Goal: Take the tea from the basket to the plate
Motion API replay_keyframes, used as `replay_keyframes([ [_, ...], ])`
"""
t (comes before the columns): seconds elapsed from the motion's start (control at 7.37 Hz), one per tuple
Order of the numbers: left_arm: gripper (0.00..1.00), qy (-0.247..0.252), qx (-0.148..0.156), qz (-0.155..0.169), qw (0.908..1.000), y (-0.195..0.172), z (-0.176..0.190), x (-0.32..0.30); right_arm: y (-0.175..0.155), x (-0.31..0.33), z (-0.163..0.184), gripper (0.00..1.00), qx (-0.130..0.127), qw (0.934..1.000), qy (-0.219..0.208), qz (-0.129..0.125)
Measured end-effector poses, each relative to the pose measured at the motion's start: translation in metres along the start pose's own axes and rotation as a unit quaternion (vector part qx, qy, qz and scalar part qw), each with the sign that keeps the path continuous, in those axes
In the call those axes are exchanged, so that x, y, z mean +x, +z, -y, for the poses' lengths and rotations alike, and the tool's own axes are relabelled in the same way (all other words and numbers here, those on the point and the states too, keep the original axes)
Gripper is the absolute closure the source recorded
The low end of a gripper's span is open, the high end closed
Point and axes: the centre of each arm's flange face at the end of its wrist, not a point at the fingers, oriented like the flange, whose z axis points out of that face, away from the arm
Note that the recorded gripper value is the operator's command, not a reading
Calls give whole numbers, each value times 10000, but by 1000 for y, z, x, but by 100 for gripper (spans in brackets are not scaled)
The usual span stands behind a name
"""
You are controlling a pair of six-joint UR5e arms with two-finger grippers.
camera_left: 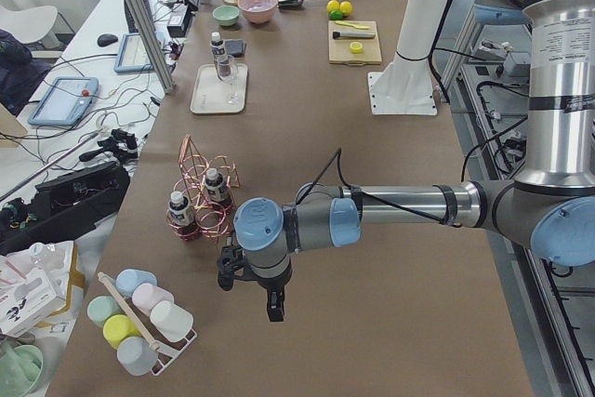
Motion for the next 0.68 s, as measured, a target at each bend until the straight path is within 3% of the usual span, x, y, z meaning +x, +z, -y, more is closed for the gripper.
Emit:
replay_keyframes([
  [0.68, 2, -6, -6, 0, 10000, 1, 2, -1, 3, 1, -2, 1, -49, 9999, 27, 91],
])
